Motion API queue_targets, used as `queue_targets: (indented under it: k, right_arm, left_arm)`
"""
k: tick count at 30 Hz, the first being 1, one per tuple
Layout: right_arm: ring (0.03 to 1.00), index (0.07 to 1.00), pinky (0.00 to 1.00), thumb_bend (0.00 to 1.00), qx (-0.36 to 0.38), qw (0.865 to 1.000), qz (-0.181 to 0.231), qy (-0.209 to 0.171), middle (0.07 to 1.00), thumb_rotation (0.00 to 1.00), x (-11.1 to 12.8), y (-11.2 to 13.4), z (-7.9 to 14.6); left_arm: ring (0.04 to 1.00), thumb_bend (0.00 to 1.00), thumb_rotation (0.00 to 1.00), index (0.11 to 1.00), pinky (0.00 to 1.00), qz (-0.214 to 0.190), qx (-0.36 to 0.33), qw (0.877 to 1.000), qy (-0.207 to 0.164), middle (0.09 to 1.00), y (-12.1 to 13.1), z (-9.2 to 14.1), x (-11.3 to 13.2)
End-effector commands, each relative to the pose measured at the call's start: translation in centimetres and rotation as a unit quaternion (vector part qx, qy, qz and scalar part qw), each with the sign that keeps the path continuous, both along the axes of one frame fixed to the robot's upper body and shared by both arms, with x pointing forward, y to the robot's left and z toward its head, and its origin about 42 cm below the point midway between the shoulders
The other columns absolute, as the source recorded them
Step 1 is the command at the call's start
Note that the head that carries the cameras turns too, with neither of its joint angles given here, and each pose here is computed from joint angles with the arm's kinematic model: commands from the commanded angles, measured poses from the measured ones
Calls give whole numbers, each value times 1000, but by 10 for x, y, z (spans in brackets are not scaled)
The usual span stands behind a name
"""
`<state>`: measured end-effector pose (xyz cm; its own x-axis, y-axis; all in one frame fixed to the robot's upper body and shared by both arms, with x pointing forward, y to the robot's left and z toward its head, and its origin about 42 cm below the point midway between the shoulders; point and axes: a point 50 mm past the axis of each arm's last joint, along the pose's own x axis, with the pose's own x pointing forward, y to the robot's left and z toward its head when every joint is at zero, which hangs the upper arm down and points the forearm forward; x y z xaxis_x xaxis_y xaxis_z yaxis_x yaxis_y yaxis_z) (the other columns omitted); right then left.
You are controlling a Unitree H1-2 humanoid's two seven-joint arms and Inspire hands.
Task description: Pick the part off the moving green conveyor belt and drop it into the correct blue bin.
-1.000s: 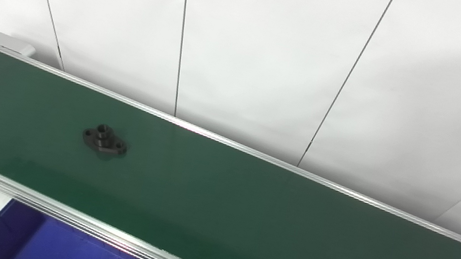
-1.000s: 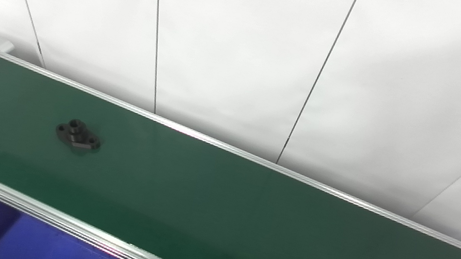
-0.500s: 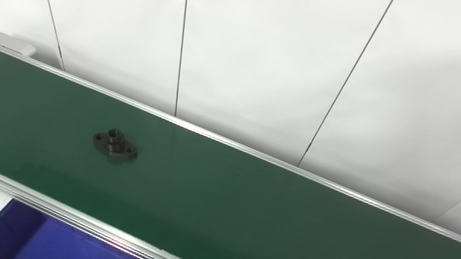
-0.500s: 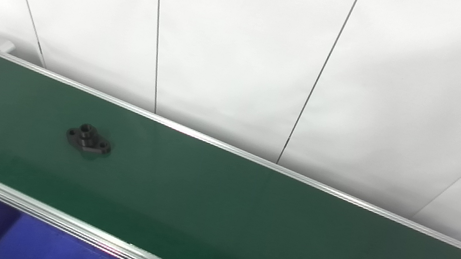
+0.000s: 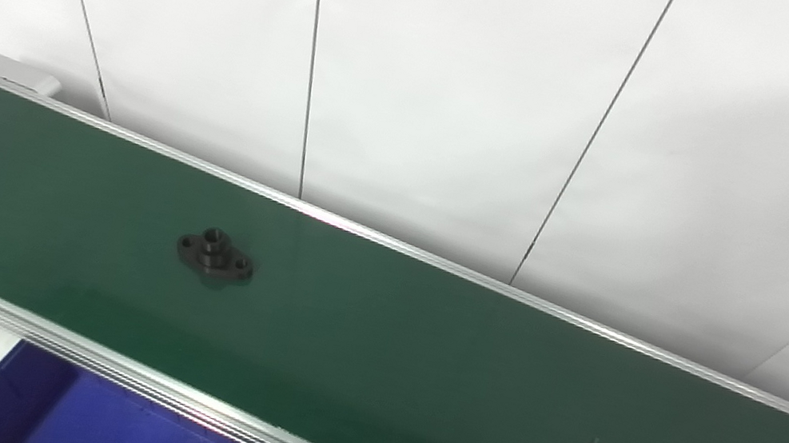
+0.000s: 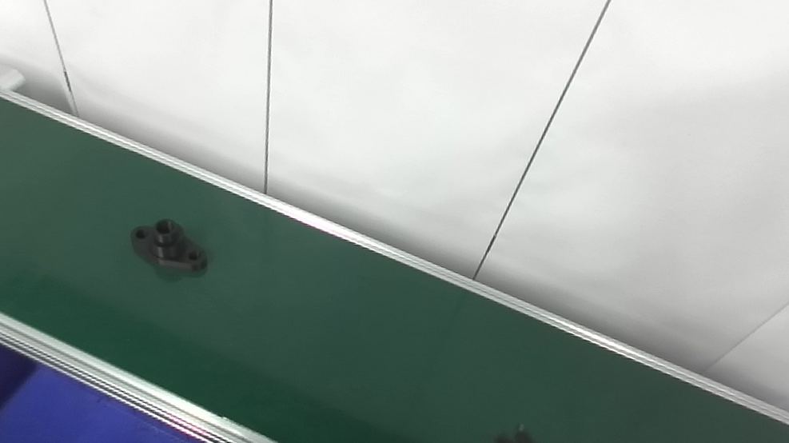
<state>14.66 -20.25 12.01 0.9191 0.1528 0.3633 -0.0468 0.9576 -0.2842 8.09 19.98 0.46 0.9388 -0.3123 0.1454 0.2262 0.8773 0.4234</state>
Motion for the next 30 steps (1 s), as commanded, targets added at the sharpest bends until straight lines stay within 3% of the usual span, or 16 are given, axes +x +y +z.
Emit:
queue_targets:
  k: [1,10,21,30]
  right_arm:
    - [779,915,651,765,-2,999,10,-32,851,494,6,1,16]
    - [766,888,633,776,-18,999,5,-36,839,567,30,4,38]
    - [766,869,663,709,-25,1000,-1,-17,837,427,35,22,51]
    - [774,874,680,696,-31,999,5,-14,842,436,51,35,47]
  left_arm:
    - [752,669,266,742,649,-4,-16,1000,-13,795,1,5,5]
    - [753,664,261,745,650,-6,-18,1000,-13,810,8,9,5]
    - [804,683,323,780,719,-4,-11,1000,-9,844,23,14,8]
    - [834,684,355,808,759,-1,-2,1000,-10,859,36,18,8]
